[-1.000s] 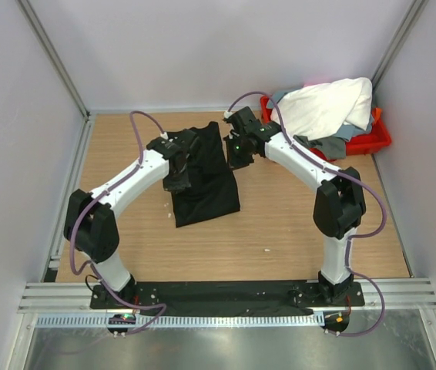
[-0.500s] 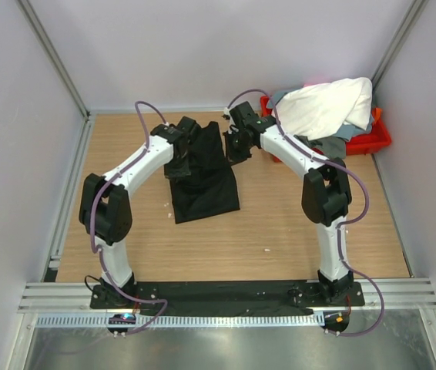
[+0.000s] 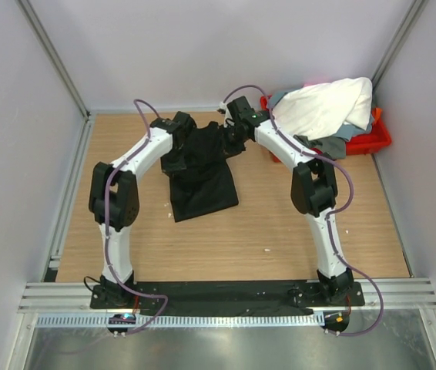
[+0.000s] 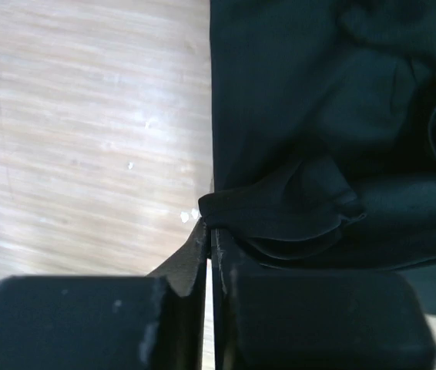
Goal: Fold and stack the t-shirts
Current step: Fold the tshirt
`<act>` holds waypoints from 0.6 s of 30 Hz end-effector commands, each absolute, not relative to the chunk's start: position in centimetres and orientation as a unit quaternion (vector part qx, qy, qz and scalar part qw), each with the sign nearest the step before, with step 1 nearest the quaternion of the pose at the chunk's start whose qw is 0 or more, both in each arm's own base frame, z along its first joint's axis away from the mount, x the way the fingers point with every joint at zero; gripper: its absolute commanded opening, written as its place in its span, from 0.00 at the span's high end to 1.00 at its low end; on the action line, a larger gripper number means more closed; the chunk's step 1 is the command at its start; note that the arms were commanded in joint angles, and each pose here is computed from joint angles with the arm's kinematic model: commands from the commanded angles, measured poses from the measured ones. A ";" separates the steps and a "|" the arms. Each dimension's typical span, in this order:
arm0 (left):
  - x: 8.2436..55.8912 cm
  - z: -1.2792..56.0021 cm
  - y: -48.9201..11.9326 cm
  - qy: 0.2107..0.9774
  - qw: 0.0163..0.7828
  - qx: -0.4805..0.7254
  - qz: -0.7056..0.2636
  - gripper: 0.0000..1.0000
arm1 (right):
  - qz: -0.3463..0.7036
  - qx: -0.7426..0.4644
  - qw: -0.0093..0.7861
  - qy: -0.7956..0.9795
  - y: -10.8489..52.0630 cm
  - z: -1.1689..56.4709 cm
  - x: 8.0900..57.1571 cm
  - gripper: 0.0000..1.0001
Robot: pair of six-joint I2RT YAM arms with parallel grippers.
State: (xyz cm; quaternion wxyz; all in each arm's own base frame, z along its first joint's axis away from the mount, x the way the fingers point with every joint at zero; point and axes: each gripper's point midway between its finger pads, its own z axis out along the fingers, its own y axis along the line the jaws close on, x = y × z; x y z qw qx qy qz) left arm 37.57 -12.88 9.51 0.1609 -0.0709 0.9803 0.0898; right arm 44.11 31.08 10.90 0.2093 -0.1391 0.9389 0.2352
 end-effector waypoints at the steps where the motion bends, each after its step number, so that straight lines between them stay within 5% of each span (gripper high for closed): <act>1: 40.4 8.6 -12.5 0.983 0.153 -0.072 0.073 0.97 | 0.259 -0.160 0.219 0.927 32.1 10.9 46.2 0.82; 2: 41.9 9.6 -12.5 0.981 0.164 -0.071 0.069 0.89 | 0.261 -0.161 0.226 0.925 32.4 10.6 47.5 0.63; 3: 42.8 8.0 -11.8 0.983 0.145 -0.077 0.077 0.66 | 0.264 -0.158 0.227 0.924 32.2 10.3 48.3 0.54; 6: 45.7 9.5 -11.0 0.983 0.146 -0.098 0.057 0.40 | 0.270 -0.134 0.240 0.923 31.5 11.2 50.7 0.37; 9: 47.4 13.9 -10.2 0.973 0.191 -0.114 0.055 0.29 | 0.276 -0.122 0.254 0.919 30.2 13.8 50.7 0.34; 13: 45.5 19.2 -9.8 0.959 0.245 -0.135 0.038 0.29 | 0.253 -0.121 0.295 0.913 28.0 17.0 49.3 0.32; 18: 39.8 16.8 -12.2 0.965 0.237 -0.109 0.029 0.34 | 0.278 -0.108 0.267 0.917 27.0 15.1 44.2 0.31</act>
